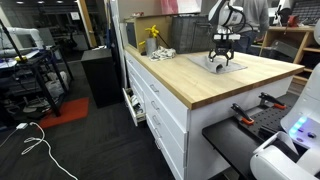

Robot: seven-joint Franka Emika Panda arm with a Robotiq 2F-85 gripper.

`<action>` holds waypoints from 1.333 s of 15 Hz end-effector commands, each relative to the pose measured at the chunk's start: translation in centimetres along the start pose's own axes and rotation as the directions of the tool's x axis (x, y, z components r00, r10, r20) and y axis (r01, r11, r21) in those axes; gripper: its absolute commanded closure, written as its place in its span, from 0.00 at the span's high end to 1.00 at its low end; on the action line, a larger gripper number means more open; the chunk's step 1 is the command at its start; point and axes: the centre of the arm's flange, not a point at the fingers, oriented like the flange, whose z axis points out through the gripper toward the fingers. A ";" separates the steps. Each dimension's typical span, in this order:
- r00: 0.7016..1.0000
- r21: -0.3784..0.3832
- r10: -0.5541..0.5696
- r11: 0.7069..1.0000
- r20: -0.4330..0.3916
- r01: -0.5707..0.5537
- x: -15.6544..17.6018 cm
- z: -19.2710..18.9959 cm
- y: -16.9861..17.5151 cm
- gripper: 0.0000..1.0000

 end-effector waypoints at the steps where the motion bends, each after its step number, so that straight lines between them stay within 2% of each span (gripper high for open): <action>1: 1.000 0.023 -0.014 1.000 0.022 0.013 -2.2 -1.4 0.4 0.99; 2: 0.999 0.020 -0.016 1.000 0.032 0.015 -2.3 -1.7 0.3 1.00; 3: 0.999 0.016 -0.015 1.000 0.036 0.015 -2.5 -2.0 0.2 0.92; 4: 0.999 0.014 -0.020 1.000 0.044 0.019 -2.7 -2.2 0.0 0.71; 8: 0.996 0.013 -0.044 0.999 0.071 0.043 -3.1 -2.2 -0.6 0.42; 11: 0.996 0.019 -0.062 0.998 0.062 0.061 -3.3 -2.0 -1.0 0.19; 12: 0.997 0.013 -0.067 0.998 0.044 0.067 -3.3 -1.8 -1.1 0.30; 13: 0.997 0.011 -0.072 0.997 0.037 0.071 -3.3 -1.7 -1.2 0.55; 14: 0.997 0.006 -0.071 0.997 0.040 0.071 -3.2 -1.5 -1.3 0.48; 15: 0.997 0.003 -0.073 0.997 0.039 0.073 -3.2 -1.4 -1.4 0.10; 17: 0.996 0.003 -0.076 0.997 0.036 0.075 -3.2 -1.2 -1.5 0.10; 19: 0.995 0.005 -0.091 0.996 0.029 0.091 -3.3 -1.1 -1.6 0.00; 20: 0.995 0.006 -0.097 0.995 0.023 0.097 -3.3 -1.0 -1.6 0.00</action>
